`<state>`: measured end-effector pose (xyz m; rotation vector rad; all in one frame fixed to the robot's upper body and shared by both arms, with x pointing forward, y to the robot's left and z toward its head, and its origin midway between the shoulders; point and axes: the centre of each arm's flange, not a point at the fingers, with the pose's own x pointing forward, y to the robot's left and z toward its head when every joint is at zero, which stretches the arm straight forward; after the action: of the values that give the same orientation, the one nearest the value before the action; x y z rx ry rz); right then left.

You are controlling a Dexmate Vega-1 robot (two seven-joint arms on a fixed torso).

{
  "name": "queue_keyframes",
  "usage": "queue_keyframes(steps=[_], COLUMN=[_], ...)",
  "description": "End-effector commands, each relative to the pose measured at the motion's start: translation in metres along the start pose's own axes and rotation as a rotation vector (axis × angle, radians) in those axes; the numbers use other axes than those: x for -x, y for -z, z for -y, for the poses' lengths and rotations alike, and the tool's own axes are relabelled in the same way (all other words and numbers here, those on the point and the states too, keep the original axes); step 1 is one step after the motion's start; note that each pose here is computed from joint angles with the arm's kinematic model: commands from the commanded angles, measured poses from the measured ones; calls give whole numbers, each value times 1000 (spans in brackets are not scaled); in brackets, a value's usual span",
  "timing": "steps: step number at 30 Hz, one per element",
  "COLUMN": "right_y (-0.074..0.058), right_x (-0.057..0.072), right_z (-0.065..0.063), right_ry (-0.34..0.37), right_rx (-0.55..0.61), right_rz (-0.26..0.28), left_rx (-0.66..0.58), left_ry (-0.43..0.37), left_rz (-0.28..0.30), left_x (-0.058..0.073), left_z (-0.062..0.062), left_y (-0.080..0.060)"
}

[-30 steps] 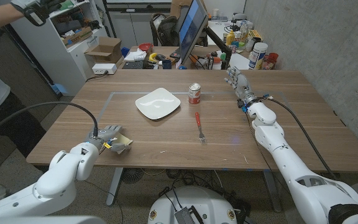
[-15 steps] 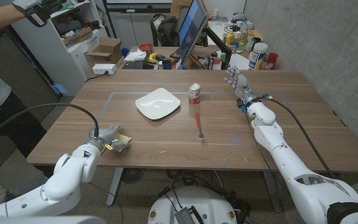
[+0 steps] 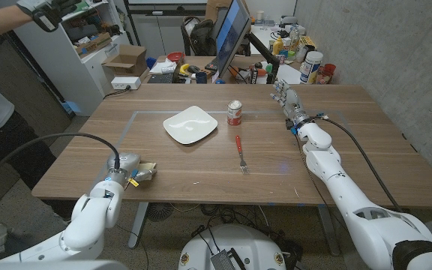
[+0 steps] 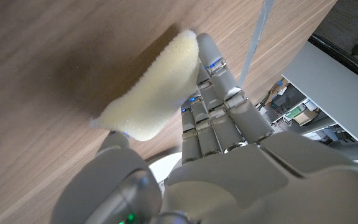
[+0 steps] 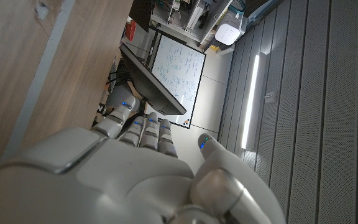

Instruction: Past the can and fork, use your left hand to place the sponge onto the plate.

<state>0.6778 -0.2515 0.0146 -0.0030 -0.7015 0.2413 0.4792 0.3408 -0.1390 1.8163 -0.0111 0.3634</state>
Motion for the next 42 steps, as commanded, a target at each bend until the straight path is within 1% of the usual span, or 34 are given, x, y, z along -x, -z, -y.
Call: queue_keyframes(steps=[1, 4, 5, 6, 8, 9, 10, 12, 13, 15, 17, 18, 21, 22, 23, 26, 27, 29, 30, 32, 34, 36, 38, 40, 41, 42], right_y=[2, 2, 2, 2, 2, 2, 2, 2, 2, 3, 3, 2, 1, 1, 1, 0, 0, -1, -2, -3, -3, -4, -3, -3, -4, -3], right_x=[-5, -6, -6, -7, -7, -8, -8, -8, -9, -10, -10, -11, -12, -13, -14, -15, -16, -16, -18, -19, -19, -20, -20, -20, -20, -20], right_z=[1, 2, 2, 2, 3, 3, 3, 3, 3, 3, 3, 3, 4, 4, 4, 4, 4, 4, 4, 4, 4, 4, 4, 5, 6, 6], right_ry=[-3, -4, -5, -5, -4, -5, -5, -7, -9, -10, -8, -12, -11, -11, -12, -13, -17, -16, -14, -16, -18, -19, -16, -14, -15, -11], right_rx=[0, 0, 0, 0, 1, 0, 0, 1, 0, 1, 0, 6, 6, 6, 6, 4, 6, 5, 7, 9, 9, 9, 8, 7, 9, 6], right_rz=[-4, -2, -2, -4, -5, -5, -5, -5, -4, -9, -7, -10, -6, -5, -5, -2, -3, -3, 0, 3, 4, 3, 3, 3, 4, 5], left_rx=[102, 125, 122, 110, 118, 119, 117, 134, 117, 140, 135, 151, 186, 191, 173, 194, 170, 166, 184, 185, 199, 195, 199, 204, 208, 202], left_ry=[-206, -262, -268, -261, -283, -277, -277, -305, -305, -326, -308, -329, -330, -332, -324, -331, -358, -361, -377, -388, -403, -409, -424, -407, -428, -428], left_rz=[-66, -97, -94, -99, -113, -118, -106, -106, -111, -106, -115, -114, -131, -124, -122, -114, -130, -131, -140, -148, -145, -155, -134, -137, -125, -113], left_x=[6, 10, 10, 10, 11, 11, 11, 12, 13, 14, 13, 14, 15, 15, 15, 15, 17, 17, 19, 20, 20, 20, 20, 18, 18, 17], left_z=[-5, -4, -4, -5, -6, -6, -7, -6, -8, -9, -12, -13, -17, -17, -21, -24, -28, -29, -35, -42, -44, -50, -52, -55, -55, -57], left_y=[7, 7, 7, 6, 6, 6, 6, 6, 5, 5, 6, 7, 11, 11, 11, 13, 13, 14, 17, 19, 21, 23, 24, 25, 27, 27])
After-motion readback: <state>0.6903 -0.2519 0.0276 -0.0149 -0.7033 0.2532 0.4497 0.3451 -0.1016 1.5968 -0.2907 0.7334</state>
